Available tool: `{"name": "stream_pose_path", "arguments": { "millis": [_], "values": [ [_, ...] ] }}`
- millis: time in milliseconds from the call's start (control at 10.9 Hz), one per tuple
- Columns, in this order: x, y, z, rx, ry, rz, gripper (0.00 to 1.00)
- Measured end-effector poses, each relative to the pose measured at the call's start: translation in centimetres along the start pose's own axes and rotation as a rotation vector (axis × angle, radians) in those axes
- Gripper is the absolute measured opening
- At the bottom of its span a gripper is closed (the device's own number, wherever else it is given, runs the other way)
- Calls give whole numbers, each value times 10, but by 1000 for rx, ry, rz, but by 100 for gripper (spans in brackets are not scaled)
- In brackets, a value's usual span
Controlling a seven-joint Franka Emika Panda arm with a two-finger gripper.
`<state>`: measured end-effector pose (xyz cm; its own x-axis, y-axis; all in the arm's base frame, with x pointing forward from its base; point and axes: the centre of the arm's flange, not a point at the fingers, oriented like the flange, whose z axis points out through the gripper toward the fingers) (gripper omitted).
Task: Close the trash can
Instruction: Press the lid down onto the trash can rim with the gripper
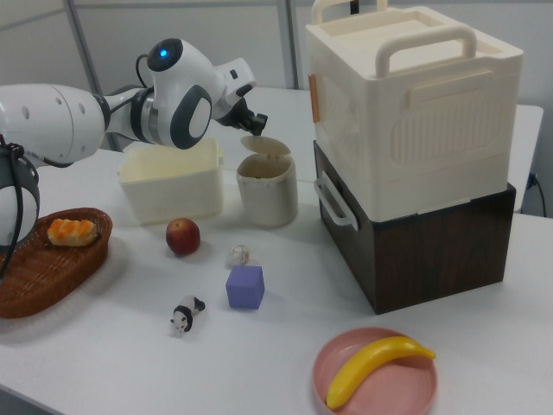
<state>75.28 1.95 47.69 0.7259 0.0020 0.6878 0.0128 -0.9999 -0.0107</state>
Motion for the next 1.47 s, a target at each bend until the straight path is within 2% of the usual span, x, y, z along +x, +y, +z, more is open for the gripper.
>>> {"name": "stream_pose_path", "arguments": {
  "millis": [460, 1474],
  "values": [
    [-12, 2, -5, -2, -27, 2, 1],
    [-43, 7, 13, -7, -95, -31, 1]
  ]
}}
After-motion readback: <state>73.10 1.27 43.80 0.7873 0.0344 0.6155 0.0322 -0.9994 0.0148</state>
